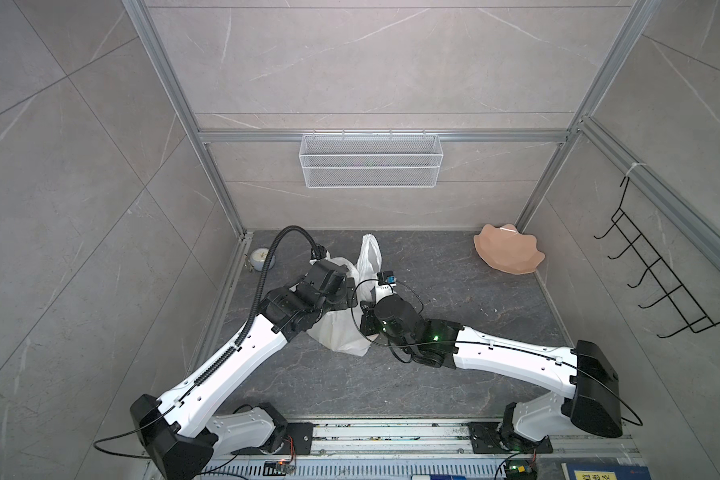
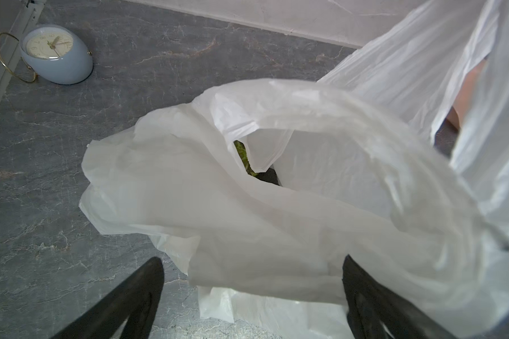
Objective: Take the fake fruits out of the plastic bag
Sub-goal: 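Grasp the bag's other handle with the right gripper and spread the opening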
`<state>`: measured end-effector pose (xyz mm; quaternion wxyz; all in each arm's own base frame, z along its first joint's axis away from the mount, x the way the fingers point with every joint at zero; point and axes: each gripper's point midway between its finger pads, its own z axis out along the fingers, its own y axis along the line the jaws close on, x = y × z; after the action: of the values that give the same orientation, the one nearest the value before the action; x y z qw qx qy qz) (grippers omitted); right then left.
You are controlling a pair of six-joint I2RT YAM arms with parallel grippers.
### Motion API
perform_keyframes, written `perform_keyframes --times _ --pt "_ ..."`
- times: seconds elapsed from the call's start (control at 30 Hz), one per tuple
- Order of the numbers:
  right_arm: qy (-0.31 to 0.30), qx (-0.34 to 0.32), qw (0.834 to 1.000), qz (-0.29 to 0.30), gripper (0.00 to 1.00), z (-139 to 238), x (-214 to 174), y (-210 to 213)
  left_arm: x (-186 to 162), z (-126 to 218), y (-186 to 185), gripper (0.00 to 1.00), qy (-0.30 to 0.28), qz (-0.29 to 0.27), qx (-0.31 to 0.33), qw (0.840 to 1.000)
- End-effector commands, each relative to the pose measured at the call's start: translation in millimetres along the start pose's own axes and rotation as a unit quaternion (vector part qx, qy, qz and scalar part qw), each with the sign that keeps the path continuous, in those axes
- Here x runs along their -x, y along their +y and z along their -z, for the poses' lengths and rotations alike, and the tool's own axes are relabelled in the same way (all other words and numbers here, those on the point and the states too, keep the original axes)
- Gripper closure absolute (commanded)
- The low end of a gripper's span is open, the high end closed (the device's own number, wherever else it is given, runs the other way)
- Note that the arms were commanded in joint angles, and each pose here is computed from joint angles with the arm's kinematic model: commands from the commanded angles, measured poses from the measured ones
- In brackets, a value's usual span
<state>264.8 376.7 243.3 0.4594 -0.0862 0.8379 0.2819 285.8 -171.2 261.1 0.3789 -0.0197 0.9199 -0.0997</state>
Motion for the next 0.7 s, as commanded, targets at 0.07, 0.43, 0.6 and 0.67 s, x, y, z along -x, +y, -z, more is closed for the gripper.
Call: perform_keyframes --times 0.07,0.43,0.6,0.67 --pt "-0.021 0.032 0.999 0.000 1.00 14.4 11.1 7.1 6.5 -3.6 -0.4 0.01 0.006 -0.016 0.001 1.000" --pt "-0.011 0.040 0.999 0.015 1.00 19.3 -4.1 0.3 19.1 -46.0 58.3 0.38 -0.005 0.120 0.013 0.993" --pt "-0.001 0.038 0.999 0.022 1.00 22.5 -16.3 -7.0 31.3 -58.5 58.5 0.42 -0.014 0.162 -0.038 0.986" --pt "0.000 0.033 0.999 0.025 1.00 24.3 -19.0 -11.0 28.2 -63.2 63.1 0.43 -0.006 0.166 -0.024 0.986"
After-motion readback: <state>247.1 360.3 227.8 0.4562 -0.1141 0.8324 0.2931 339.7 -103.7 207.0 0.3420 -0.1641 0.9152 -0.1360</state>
